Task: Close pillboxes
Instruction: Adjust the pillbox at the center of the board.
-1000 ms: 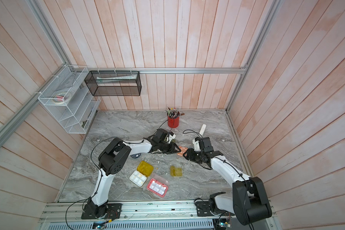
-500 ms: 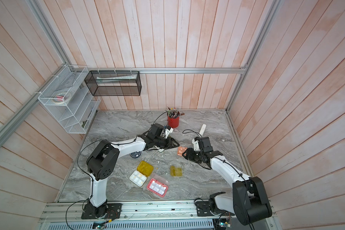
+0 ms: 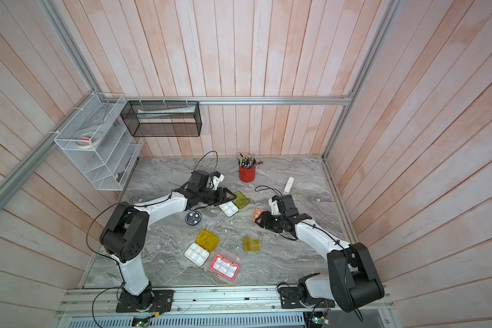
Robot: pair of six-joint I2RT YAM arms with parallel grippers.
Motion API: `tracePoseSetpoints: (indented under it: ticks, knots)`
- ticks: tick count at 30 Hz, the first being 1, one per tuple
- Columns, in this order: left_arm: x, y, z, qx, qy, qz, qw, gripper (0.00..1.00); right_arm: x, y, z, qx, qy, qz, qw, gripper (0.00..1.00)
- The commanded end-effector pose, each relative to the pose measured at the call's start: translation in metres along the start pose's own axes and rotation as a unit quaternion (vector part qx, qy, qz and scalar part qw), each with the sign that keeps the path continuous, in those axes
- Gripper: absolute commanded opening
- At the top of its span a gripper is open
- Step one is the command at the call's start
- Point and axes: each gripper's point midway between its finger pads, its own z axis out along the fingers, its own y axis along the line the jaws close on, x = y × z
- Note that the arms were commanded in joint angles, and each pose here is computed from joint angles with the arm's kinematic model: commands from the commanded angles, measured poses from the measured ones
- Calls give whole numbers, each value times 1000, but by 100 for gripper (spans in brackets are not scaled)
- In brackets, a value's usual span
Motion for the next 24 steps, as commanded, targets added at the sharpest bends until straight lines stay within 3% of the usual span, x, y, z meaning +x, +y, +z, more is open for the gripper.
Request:
tracePoseSetpoints:
  ticks: [1,13,24]
  knots:
    - [-7,17,-11,-3,-9,0,1000,59,-8,12,1,-13,-6,-7,1000,54]
    - [-37,66,-6,-19,-20,-19,999,61,-6,9,0,-5,-7,-8,1000,54]
    - [-44,78,13,-10,-14,-32,999,61,-6,5,-7,12,-14,-13,1000,55]
